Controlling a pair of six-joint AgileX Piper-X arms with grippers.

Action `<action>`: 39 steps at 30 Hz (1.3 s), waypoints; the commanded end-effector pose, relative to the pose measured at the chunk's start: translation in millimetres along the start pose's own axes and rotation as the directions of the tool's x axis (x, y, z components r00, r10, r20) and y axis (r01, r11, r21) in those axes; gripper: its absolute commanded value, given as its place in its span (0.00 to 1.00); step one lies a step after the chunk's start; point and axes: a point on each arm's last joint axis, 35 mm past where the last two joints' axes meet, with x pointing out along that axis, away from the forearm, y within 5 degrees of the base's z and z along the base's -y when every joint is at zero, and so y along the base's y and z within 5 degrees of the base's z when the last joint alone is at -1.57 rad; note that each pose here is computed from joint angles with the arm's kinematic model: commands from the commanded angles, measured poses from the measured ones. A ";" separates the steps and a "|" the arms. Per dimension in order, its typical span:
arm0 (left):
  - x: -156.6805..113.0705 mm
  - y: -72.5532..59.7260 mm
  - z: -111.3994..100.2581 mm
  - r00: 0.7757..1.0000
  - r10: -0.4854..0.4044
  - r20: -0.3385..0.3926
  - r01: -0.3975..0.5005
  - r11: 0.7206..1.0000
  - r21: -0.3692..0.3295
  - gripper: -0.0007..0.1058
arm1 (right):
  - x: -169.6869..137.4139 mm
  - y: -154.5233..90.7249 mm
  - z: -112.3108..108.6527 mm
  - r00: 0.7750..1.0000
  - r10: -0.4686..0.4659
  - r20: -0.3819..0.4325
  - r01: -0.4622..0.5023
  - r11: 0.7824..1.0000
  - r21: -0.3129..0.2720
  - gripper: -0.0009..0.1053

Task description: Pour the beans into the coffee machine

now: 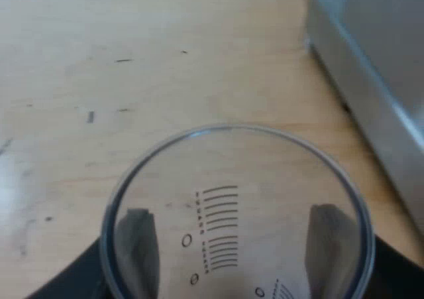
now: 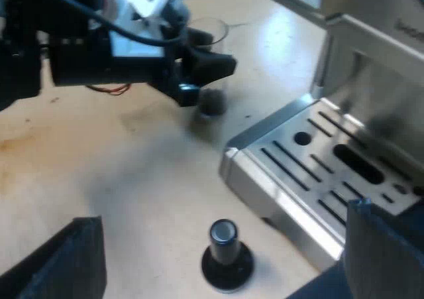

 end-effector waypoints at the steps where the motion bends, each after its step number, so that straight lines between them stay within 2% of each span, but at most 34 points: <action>1: -9.2 -3.7 3.6 0.998 -0.054 0.013 0.054 0.999 -0.006 0.28 | -1.8 -1.6 3.5 0.999 -0.034 0.009 0.034 0.999 -0.011 0.75; 10: -53.7 -15.7 21.2 0.986 -0.101 0.134 0.098 0.995 0.030 0.27 | -1.8 -1.9 3.4 0.999 -0.044 0.006 0.044 0.999 -0.010 0.75; 13: -61.0 -17.3 23.2 0.984 -0.103 0.142 0.099 0.995 0.032 0.27 | -1.8 -1.9 3.4 0.999 -0.044 0.006 0.044 0.999 -0.010 0.75; 17: -85.2 -22.9 30.1 0.992 -0.093 0.083 0.092 0.996 0.015 0.27 | -8.9 -2.2 6.8 0.998 -0.056 0.031 0.056 0.998 -0.013 0.75; 25: -127.1 -32.8 43.7 0.991 -0.094 0.090 0.093 0.996 0.017 0.27 | -32.5 -3.5 17.1 0.987 -0.113 0.115 0.115 0.993 -0.015 0.75; 28: -144.1 -36.6 48.0 0.991 -0.095 0.097 0.094 0.995 0.019 0.27 | -48.5 -5.6 23.4 0.968 -0.189 0.166 0.192 0.981 -0.007 0.75; 35: -171.8 -43.3 58.5 0.997 -0.076 -0.009 0.076 0.997 -0.008 0.27 | -75.6 -9.9 34.3 0.906 -0.335 0.259 0.338 0.941 0.035 0.75; 37: -179.2 -45.9 66.4 0.996 -0.070 -0.049 0.069 0.997 -0.019 0.27 | -85.0 -11.1 38.4 0.877 -0.376 0.298 0.378 0.924 0.055 0.75; 38: -180.6 -46.5 68.7 0.996 -0.069 -0.055 0.068 0.997 -0.020 0.27 | -87.3 -11.3 39.1 0.870 -0.386 0.306 0.387 0.920 0.060 0.75; 39: -183.5 -47.8 74.0 0.996 -0.068 -0.059 0.068 0.998 -0.016 0.27 | -91.6 -12.0 41.0 0.854 -0.408 0.323 0.407 0.910 0.072 0.75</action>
